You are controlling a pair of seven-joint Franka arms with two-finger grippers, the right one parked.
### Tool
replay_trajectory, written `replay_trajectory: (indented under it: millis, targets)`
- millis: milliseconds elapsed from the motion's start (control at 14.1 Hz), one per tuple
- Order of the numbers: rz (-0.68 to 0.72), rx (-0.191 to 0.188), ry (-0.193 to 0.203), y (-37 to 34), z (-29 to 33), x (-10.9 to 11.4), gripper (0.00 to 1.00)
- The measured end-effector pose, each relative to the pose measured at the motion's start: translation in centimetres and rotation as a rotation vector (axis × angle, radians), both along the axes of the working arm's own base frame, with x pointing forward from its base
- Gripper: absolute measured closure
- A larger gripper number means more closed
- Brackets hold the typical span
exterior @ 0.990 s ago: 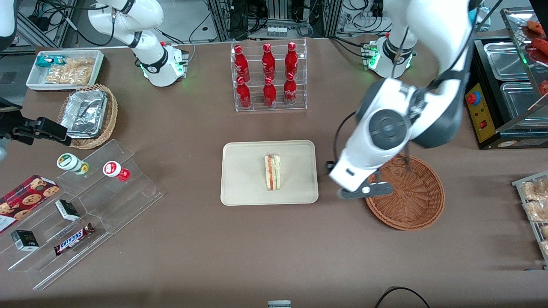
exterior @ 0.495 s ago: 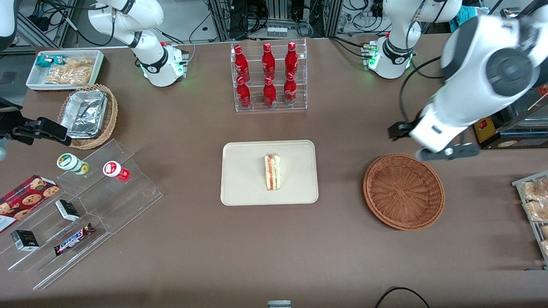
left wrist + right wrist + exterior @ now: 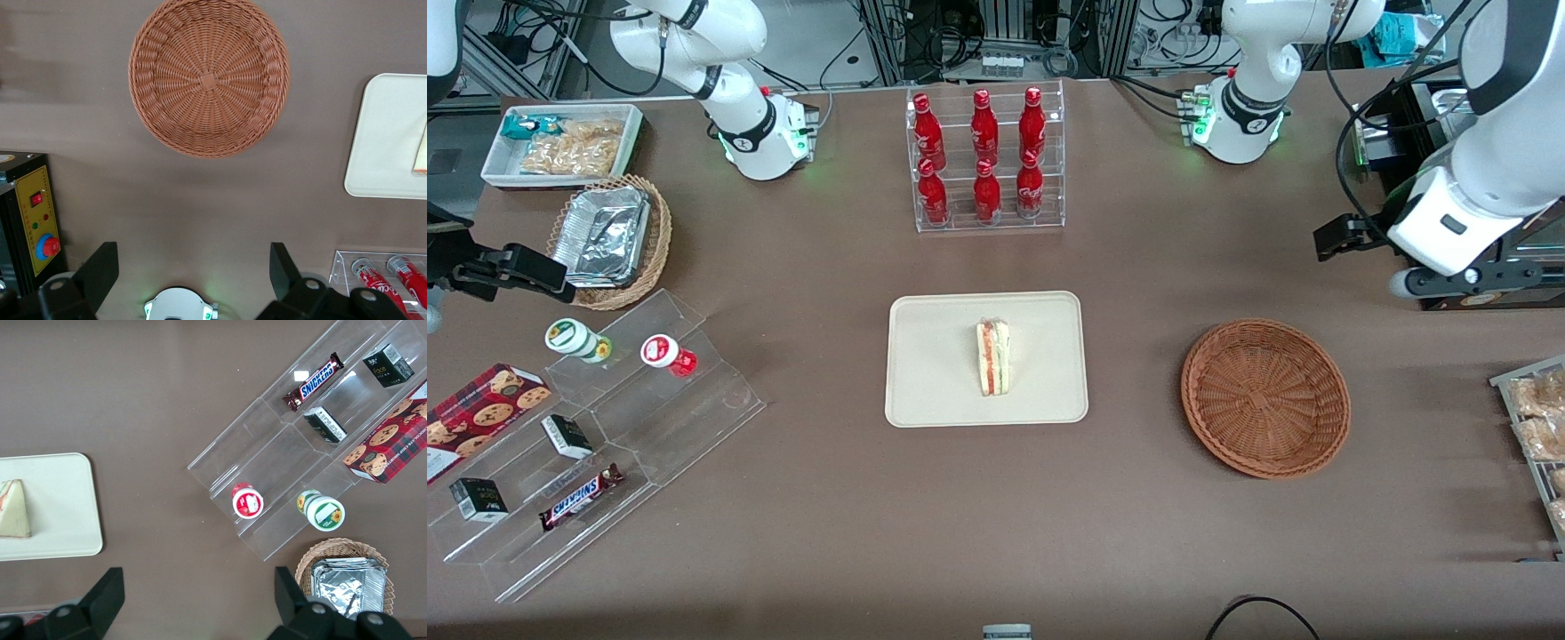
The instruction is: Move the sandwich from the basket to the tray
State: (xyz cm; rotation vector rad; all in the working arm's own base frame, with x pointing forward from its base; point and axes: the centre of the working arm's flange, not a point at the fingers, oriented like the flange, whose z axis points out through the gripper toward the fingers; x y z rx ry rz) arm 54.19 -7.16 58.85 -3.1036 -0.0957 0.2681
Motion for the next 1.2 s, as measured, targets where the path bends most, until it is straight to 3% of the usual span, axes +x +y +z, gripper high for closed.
replay_trajectory:
  millis: [1202]
  targets:
    - [-0.026, -0.017, -0.09, 2.2, 3.7, 0.2, 0.0]
